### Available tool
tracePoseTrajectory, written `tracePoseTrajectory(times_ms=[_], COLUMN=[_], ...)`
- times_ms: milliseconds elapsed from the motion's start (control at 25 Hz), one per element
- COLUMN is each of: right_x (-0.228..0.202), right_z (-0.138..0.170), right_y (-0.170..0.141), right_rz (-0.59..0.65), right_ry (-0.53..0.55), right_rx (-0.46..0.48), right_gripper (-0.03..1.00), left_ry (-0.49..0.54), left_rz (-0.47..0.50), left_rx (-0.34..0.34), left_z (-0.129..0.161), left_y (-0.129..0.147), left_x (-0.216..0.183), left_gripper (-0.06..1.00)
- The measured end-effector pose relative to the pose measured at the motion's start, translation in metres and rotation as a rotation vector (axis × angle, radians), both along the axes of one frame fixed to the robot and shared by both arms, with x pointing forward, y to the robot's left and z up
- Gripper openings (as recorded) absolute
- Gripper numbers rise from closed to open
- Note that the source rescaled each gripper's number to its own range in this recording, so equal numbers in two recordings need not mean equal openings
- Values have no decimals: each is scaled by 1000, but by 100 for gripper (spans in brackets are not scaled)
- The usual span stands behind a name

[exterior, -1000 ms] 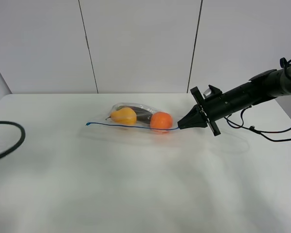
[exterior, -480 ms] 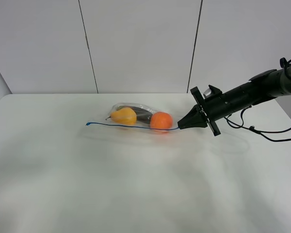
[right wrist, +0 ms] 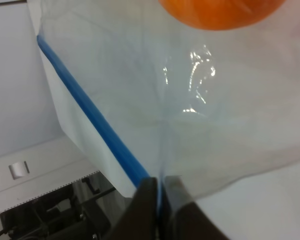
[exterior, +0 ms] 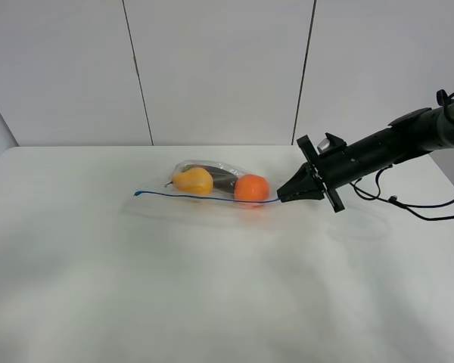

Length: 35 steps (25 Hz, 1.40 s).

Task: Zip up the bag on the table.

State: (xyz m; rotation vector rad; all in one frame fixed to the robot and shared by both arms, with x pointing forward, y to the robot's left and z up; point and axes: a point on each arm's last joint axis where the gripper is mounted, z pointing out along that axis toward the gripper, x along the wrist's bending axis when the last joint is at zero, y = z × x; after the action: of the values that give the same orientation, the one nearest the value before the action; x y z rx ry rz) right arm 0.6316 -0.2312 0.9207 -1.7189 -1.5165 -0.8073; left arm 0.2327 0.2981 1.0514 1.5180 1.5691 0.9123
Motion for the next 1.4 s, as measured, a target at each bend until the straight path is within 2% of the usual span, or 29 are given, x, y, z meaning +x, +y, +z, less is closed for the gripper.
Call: tracePoseTrajectory(times_ms=[160,200,280,400,520,680,800,1040,1240,1400], right_x=[6,9,15,24,28,26,24,1,-56,-117], right_z=[8,13,28,62,89,105,111,138,150,143], right_y=[-3,-5,-9,-22,-41,-60,-63,-63,-62,-61], right_rz=[36,50,80,114,118,106,102,82,94,120], right_ry=[-40,-59,-106,-198,-258,-276,-282,-321,-297,-244], right_rx=[-55,-82,-165,-369,-612,-835,-888,-906,-904,-899], right_gripper=[72,82,91,94,95,95,95,95,95,95], left_ry=[0,0,0,0,0,0,0,0,0,0], left_rz=[0,0,0,0,0,0,0,0,0,0], left_rx=[0,0,0,0,0,0,0,0,0,0], left_z=[0,0,0,0,0,0,0,0,0,0], left_y=[0,0,0,0,0,0,0,0,0,0], left_x=[0,0,0,0,0,0,0,0,0,0], left_gripper=[100,100,100,100,100,100,100,100,100,100])
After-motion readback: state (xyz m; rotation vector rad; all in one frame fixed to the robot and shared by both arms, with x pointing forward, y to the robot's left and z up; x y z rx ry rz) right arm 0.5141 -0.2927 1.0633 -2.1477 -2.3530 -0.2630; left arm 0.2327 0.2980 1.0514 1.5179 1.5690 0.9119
